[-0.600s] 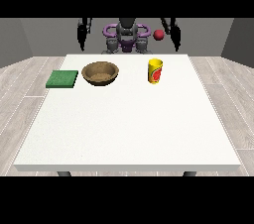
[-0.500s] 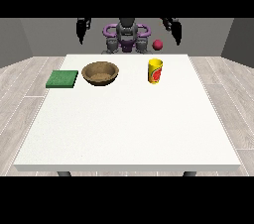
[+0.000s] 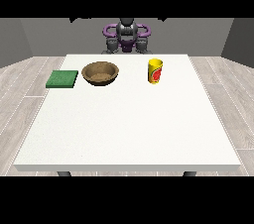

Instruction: Pick the cup and pour the ball into the bowl, then pick the bowl and place it on the pad

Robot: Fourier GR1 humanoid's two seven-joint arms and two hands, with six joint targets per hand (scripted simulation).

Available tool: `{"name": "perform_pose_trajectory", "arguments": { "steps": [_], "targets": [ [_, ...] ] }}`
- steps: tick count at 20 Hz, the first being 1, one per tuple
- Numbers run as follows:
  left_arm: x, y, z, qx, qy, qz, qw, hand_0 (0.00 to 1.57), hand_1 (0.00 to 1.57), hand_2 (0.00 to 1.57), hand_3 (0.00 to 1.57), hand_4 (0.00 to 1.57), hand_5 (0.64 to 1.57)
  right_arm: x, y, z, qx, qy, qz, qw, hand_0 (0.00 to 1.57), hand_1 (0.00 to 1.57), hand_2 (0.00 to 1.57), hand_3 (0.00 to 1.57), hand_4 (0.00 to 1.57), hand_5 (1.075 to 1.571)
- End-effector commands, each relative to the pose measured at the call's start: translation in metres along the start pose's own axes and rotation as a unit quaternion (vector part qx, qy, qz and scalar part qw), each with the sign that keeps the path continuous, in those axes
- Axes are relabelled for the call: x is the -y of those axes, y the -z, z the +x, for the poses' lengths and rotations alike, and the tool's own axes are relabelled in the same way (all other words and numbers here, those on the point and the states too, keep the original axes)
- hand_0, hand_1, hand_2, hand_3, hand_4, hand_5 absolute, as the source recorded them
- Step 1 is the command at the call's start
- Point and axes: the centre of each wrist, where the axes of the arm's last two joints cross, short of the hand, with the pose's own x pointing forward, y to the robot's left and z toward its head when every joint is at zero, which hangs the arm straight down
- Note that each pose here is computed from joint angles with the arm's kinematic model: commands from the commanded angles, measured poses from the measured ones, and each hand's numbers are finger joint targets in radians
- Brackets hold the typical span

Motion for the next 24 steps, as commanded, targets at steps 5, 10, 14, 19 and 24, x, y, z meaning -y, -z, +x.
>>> {"name": "perform_pose_trajectory", "arguments": {
  "steps": [5, 10, 14, 19, 24],
  "targets": [
    [0.020, -0.008, 0.048, 0.070, -0.019, 0.000, 0.997, 0.00, 0.00, 0.00, 0.00, 0.00, 1.527, 0.023, -0.014, 0.013, 0.061, 0.023, -0.006, 0.9978, 0.00, 0.00, 0.00, 0.00, 0.52, 1.563],
    [0.004, 0.000, 0.031, 0.115, 0.004, -0.009, 0.993, 0.00, 0.00, 0.00, 0.00, 0.00, 1.519, 0.026, 0.003, 0.030, 0.097, 0.023, -0.001, 0.9950, 0.00, 0.00, 0.00, 0.00, 0.37, 1.563],
    [0.004, 0.030, 0.036, 0.157, 0.016, 0.014, 0.987, 0.00, 0.00, 0.00, 0.00, 0.00, 1.505, 0.000, 0.009, 0.024, 0.121, 0.012, 0.022, 0.9923, 0.00, 0.00, 0.00, 0.00, 0.30, 1.569],
    [-0.023, 0.060, 0.055, 0.230, 0.049, 0.033, 0.971, 0.00, 0.00, 0.00, 0.00, 0.00, 1.480, 0.020, 0.031, 0.041, 0.177, 0.012, 0.020, 0.9839, 0.00, 0.00, 0.00, 0.00, 0.22, 1.570],
    [-0.038, 0.069, 0.000, 0.216, 0.044, 0.033, 0.975, 0.00, 0.00, 0.00, 0.00, 0.00, 1.473, 0.030, 0.038, 0.043, 0.182, 0.001, 0.010, 0.9833, 0.00, 0.00, 0.00, 0.00, 0.17, 1.571]
  ]
}}
